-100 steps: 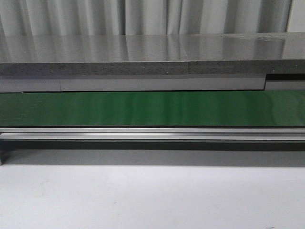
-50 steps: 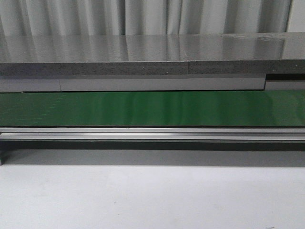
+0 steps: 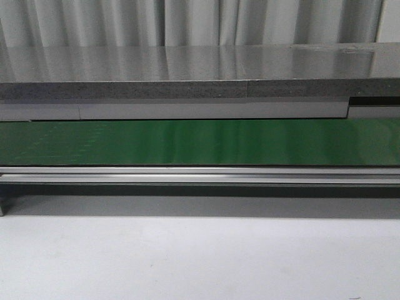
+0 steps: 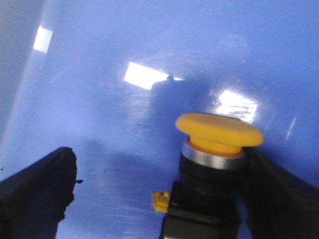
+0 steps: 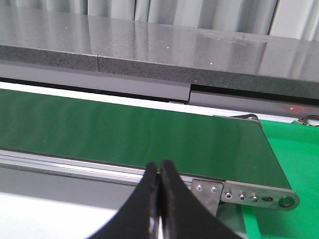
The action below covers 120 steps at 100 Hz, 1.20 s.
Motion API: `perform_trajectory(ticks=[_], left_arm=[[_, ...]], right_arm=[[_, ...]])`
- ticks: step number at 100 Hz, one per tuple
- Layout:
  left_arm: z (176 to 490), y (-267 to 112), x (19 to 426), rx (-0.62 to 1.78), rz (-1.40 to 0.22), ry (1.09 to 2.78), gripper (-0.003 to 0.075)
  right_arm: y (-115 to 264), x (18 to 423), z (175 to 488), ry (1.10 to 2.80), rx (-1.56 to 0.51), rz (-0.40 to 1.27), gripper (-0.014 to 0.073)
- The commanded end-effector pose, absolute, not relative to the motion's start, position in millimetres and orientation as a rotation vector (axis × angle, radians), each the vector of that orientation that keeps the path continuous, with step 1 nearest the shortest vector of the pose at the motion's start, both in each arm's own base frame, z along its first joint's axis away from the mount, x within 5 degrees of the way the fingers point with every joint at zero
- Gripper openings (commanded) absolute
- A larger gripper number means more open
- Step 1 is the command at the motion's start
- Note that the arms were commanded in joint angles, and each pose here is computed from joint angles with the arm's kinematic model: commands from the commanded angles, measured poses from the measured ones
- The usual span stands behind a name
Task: Move button from left to right
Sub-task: 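Close the left gripper on the button body and lift it, then carry the button onto the conveyor belt and release it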
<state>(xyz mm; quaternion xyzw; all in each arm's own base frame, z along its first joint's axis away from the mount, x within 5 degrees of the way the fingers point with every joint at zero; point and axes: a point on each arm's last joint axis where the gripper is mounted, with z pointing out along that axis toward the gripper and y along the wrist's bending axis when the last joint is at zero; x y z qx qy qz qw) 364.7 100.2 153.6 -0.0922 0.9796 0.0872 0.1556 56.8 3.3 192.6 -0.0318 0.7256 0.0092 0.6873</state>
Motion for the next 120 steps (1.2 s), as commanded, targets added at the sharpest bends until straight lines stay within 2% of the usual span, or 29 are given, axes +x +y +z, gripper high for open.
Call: perform_trajectory(ticks=[1,13,37,51,71,82,89,120], left_arm=[[169,100,369,-0.282,0.236,2.743,0.0531],[169,100,369,-0.287,0.231,2.746,0.043],[169,99,367,-0.298,0.225,2.758,0.0117],[185,99,365,-0.297,0.23,2.717,0.0005],[232,95,356,-0.3,0.226,2.574,0.0005],[258,82,350,-0.307,0.172,2.504,0.0005],[269,70,347,-0.231,0.165,2.487,0.0005],[273,17,349,0.009,0.108,2.512,0.0005]], right_arm=[[3,56,200,1.532,-0.072,0.007,-0.0121],[3,56,200,1.532,-0.072,0.007,-0.0121],[3,56,200,1.532,-0.072,0.007,-0.0121],[3,56,200,1.532,-0.072,0.007,-0.0121],[3,56,200,1.532,-0.072,0.007,-0.0121],[3,56,200,1.532,-0.072,0.007,-0.0121],[3,56,200,1.532,-0.072,0.007,-0.0121],[3,56,200,1.532,-0.072,0.007,-0.0121]])
